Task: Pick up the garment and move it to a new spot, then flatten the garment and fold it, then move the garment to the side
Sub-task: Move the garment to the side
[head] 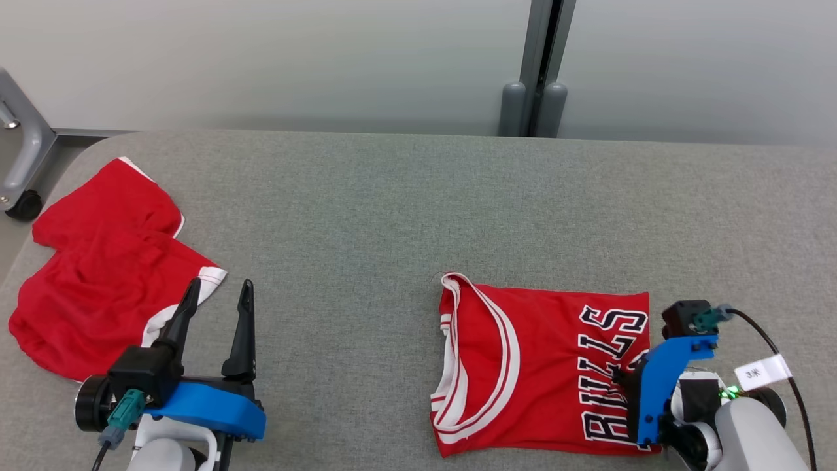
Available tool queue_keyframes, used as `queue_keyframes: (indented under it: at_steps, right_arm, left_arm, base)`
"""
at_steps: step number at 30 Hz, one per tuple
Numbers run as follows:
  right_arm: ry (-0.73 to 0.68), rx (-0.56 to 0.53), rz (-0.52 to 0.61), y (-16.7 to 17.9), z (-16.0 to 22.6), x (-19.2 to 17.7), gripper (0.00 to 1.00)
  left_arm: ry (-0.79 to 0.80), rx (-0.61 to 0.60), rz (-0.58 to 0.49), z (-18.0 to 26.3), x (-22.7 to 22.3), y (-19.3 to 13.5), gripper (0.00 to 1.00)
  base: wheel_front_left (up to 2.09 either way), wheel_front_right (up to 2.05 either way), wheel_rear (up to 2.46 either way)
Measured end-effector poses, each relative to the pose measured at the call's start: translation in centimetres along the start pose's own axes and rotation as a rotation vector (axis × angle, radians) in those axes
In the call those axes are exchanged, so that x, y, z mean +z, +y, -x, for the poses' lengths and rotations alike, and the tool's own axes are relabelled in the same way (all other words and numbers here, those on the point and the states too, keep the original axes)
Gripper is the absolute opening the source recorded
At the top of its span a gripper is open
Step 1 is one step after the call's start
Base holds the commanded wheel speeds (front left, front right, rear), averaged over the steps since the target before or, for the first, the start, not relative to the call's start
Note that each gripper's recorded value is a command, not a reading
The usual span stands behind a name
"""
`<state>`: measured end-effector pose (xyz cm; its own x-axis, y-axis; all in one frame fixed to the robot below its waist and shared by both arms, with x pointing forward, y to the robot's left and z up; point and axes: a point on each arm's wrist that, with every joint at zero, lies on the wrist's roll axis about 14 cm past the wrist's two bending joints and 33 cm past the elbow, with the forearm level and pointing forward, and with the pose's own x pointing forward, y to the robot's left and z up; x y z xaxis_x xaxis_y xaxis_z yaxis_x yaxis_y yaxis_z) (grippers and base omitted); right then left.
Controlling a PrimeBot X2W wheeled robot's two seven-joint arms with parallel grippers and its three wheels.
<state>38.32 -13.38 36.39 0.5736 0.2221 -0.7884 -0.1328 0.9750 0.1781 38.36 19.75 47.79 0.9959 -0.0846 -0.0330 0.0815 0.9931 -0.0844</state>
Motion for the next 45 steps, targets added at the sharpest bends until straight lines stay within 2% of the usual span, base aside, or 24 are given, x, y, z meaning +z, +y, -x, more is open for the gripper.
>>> queue_keyframes:
  at_steps: [5, 11, 17, 22, 28, 31, 39, 45]
  right_arm:
    - [0.004, -0.033, 0.169, -0.7, 0.0, 1.5, 0.00]
    - [-0.106, -0.126, 0.442, -3.7, 1.4, 8.9, 0.00]
    - [-0.120, -0.234, 0.574, -8.6, 2.2, 13.4, 0.00]
    - [-0.146, -0.367, 0.574, -14.6, 4.0, 16.3, 0.00]
    - [-0.157, -0.546, 0.508, -22.5, 7.7, 16.4, 0.00]
    - [-0.178, -0.619, 0.506, -25.2, 9.5, 16.4, 0.00]
    - [-0.224, -0.743, 0.521, -29.5, 12.6, 16.0, 0.00]
    - [-0.239, -0.763, 0.542, -30.2, 12.3, 15.8, 0.00]
  left_arm:
    - [0.001, -0.034, 0.009, -0.7, -0.2, -1.3, 1.00]
    - [0.020, -0.089, 0.033, -3.3, -1.3, -3.2, 1.00]
    - [0.027, -0.186, 0.048, -7.2, -2.6, -6.1, 1.00]
    - [0.021, -0.266, 0.048, -10.4, -3.7, -8.5, 1.00]
    - [0.029, -0.366, 0.049, -12.7, -5.4, -11.5, 1.00]
    - [0.031, -0.405, 0.042, -13.7, -5.8, -12.6, 1.00]
    - [0.037, -0.479, 0.037, -15.2, -6.3, -14.8, 1.00]
    - [0.047, -0.495, 0.027, -15.3, -6.4, -15.1, 1.00]
  base:
    - [0.00, 0.00, 0.00]
    - [0.00, 0.00, 0.00]
    - [0.00, 0.00, 0.00]
    - [0.00, 0.00, 0.00]
    - [0.00, 0.00, 0.00]
    - [0.00, 0.00, 0.00]
    - [0.00, 0.00, 0.00]
    - [0.00, 0.00, 0.00]
